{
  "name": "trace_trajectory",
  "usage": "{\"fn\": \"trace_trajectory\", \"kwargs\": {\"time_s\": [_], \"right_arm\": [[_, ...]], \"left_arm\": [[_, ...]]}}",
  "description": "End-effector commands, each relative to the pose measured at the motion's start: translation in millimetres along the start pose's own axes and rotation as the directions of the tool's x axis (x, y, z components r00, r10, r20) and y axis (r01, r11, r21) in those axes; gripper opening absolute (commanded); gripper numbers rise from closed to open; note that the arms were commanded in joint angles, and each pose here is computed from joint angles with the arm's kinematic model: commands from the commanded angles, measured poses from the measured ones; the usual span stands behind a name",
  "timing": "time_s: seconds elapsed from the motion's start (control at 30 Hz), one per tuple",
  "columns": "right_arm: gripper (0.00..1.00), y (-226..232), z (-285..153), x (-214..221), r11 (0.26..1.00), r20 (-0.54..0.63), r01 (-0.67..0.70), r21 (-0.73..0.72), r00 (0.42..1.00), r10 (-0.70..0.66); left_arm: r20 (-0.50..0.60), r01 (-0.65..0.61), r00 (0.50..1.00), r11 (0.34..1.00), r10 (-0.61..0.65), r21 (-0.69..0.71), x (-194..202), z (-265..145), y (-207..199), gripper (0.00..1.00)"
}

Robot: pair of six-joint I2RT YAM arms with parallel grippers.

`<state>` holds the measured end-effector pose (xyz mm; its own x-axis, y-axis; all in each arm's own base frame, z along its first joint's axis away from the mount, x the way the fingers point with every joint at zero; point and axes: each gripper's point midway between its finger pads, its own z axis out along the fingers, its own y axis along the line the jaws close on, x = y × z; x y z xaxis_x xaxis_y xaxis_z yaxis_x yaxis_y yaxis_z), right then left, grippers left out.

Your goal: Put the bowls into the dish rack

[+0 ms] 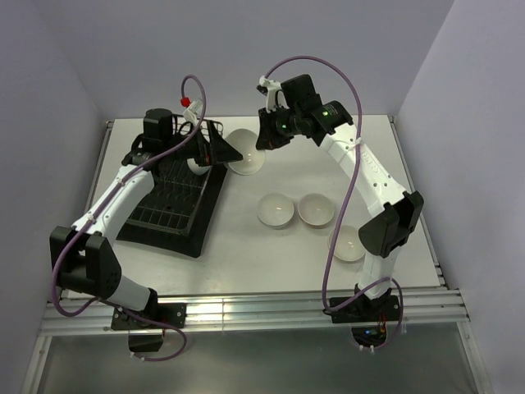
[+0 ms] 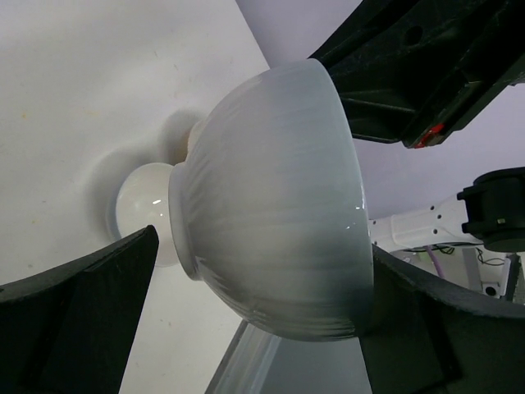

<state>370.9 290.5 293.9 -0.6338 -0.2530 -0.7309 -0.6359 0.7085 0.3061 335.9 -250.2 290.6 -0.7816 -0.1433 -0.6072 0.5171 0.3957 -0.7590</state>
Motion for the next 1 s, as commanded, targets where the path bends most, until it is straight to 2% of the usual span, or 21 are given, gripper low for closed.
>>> {"fn": "trace_trajectory", "kwargs": {"time_s": [0.0,0.13,0.33,0.37,0.43,0.47,0.53,0.57,0.67,0.7,0.73,0.77,0.83,0.97], "right_arm": [[0.0,31.2,-39.2,-48.6,0.995,0.187,0.064,-0.081,0.981,-0.048],[0.0,31.4,-37.1,-46.8,0.994,0.179,0.06,-0.09,0.983,-0.043],[0.0,31.7,-33.9,-43.9,0.993,0.166,0.055,-0.101,0.985,-0.038],[0.0,31.6,-33.6,-43.9,0.994,0.166,0.055,-0.097,0.985,-0.039],[0.0,31.1,-31.9,-42.2,0.994,0.159,0.052,-0.098,0.987,-0.036],[0.0,30.4,-31.8,-42.1,0.994,0.158,0.052,-0.098,0.987,-0.036],[0.0,30.3,-30.3,-40.0,0.994,0.149,0.052,-0.099,0.988,-0.037],[0.0,29.1,-28.9,-39.2,0.994,0.144,0.051,-0.095,0.989,-0.037],[0.14,28.5,-27.8,-38.5,0.995,0.139,0.045,-0.094,0.99,-0.032],[0.29,28.7,-28.2,-38.6,0.995,0.139,0.044,-0.094,0.99,-0.03],[0.39,28.4,-27.5,-38.3,0.995,0.138,0.043,-0.094,0.99,-0.03],[0.53,28.4,-28.1,-38.6,0.995,0.14,0.045,-0.092,0.99,-0.032],[0.65,27.4,-29.7,-39.5,0.995,0.144,0.047,-0.083,0.989,-0.034],[0.78,27.3,-33.9,-39.9,0.996,0.147,0.044,-0.083,0.989,-0.032]], "left_arm": [[0.007,-0.011,1.0,0.996,0.011,0.086,-3.3,-2.7,-20.6,0.99],[0.012,-0.011,1.0,0.99,0.01,0.138,-2.2,-6.3,-31.8,0.94],[0.032,-0.012,0.999,0.987,0.007,0.16,-2.4,-8.0,-37.2,0.78],[0.033,-0.012,0.999,0.987,0.007,0.158,-2.2,-8.1,-37.1,0.71],[0.04,-0.014,0.999,0.987,0.007,0.16,-3.0,-8.7,-38.3,0.64],[0.041,-0.011,0.999,0.987,0.005,0.162,-2.6,-9.1,-38.9,0.55],[0.046,-0.014,0.999,0.986,0.007,0.166,-3.4,-9.3,-39.9,0.45],[0.046,-0.011,0.999,0.986,0.004,0.164,-3.3,-9.5,-39.1,0.29],[0.054,-0.016,0.999,0.99,0.009,0.142,-5.1,-9.6,-35.8,0.0],[0.058,-0.018,0.998,0.991,0.011,0.133,-6.0,-9.7,-35.1,0.0],[0.066,-0.022,0.998,0.992,0.014,0.127,-7.4,-11.0,-34.7,0.0],[0.08,-0.026,0.997,0.992,0.016,0.121,-11.1,-12.5,-34.8,0.0],[0.112,-0.03,0.994,0.995,0.02,0.091,-21.0,-17.2,-30.1,0.0],[0.139,-0.021,0.99,0.999,0.018,0.026,-34.0,-28.8,-10.5,0.0]]}}
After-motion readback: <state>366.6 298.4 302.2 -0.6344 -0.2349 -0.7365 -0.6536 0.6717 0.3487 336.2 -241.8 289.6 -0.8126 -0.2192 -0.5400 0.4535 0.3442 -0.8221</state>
